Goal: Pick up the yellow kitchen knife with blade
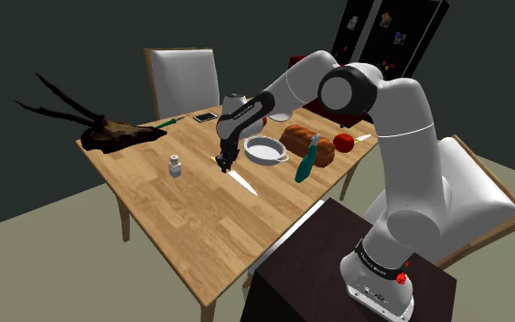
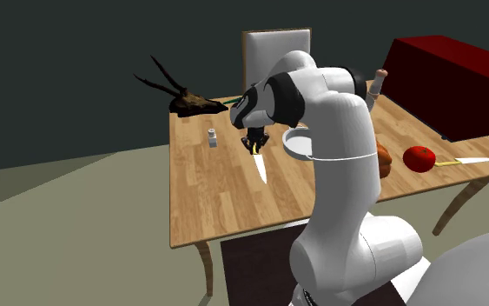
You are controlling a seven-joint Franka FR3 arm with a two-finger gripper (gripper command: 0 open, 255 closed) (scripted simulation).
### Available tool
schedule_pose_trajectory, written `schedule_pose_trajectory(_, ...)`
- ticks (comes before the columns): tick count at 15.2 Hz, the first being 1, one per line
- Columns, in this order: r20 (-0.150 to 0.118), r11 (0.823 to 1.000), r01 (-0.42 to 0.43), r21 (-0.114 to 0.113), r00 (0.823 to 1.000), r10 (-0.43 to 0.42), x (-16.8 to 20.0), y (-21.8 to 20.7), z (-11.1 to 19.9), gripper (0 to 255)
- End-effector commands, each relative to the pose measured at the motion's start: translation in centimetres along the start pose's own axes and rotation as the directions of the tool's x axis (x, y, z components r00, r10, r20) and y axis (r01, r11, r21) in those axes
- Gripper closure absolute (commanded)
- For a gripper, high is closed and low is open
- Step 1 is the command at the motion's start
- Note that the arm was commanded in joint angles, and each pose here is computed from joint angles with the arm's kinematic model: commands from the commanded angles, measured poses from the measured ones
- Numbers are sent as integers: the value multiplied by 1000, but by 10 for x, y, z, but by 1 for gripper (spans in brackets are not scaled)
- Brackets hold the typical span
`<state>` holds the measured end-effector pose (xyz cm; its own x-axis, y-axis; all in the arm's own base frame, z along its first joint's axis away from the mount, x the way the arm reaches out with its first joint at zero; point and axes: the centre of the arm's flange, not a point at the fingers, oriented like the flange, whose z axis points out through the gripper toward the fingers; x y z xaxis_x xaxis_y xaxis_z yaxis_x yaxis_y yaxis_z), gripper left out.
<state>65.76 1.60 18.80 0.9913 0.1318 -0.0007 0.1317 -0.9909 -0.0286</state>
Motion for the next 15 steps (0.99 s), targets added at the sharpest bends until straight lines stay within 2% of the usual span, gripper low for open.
schedule_pose_trajectory(1, 0, 1000, 0, 0, 1000, 0, 0, 0, -8, 255)
schedule_pose_trajectory(15, 0, 1000, 0, 0, 1000, 0, 0, -2, -77, 255)
